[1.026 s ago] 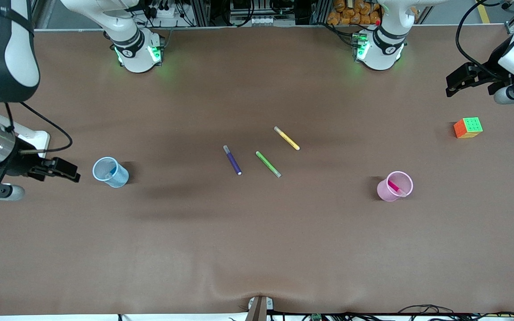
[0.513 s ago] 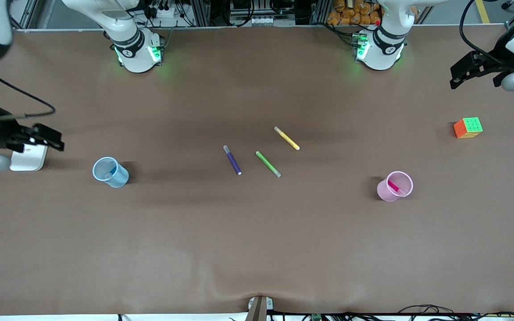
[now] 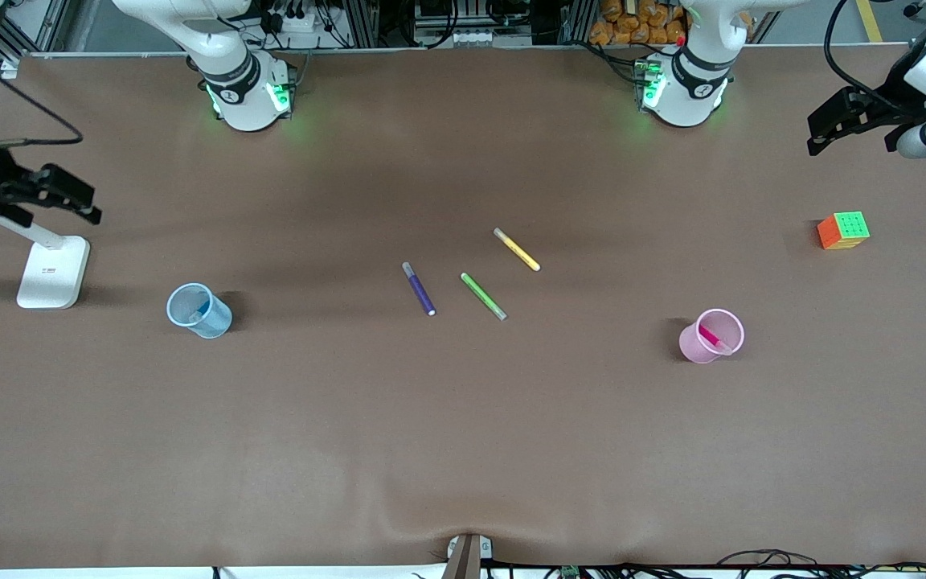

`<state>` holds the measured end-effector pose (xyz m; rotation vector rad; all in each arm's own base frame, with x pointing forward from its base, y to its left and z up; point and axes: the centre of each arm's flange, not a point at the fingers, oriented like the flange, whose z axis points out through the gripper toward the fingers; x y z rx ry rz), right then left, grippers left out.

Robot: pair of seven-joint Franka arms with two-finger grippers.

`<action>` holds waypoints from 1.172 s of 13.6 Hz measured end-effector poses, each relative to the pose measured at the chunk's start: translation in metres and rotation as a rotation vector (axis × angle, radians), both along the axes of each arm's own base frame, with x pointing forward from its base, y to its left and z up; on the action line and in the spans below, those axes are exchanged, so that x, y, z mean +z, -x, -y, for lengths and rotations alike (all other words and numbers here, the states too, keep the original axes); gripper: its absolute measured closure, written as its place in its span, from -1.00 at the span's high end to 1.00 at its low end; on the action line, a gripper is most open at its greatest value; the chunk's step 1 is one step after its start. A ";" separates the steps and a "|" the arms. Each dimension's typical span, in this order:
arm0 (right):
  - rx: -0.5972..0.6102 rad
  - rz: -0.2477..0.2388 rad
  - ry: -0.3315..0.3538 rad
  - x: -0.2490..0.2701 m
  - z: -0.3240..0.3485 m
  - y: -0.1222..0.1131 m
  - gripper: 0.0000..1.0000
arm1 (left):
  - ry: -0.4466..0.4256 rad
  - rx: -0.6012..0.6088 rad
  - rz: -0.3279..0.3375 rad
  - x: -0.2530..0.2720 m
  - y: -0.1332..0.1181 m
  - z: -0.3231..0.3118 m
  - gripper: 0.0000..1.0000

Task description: Place pink and blue markers in matching cups

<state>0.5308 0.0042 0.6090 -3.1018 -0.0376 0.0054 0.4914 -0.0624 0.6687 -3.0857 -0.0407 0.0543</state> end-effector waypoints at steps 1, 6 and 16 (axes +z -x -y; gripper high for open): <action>0.008 0.003 0.003 -0.001 -0.004 0.003 1.00 | 0.000 0.001 0.000 0.000 0.000 0.000 1.00; 0.025 0.057 0.042 0.020 -0.009 -0.005 1.00 | 0.000 0.002 0.001 0.000 0.000 -0.001 1.00; 0.015 0.042 0.033 0.017 -0.004 -0.008 1.00 | 0.002 0.002 0.007 0.000 -0.004 -0.001 1.00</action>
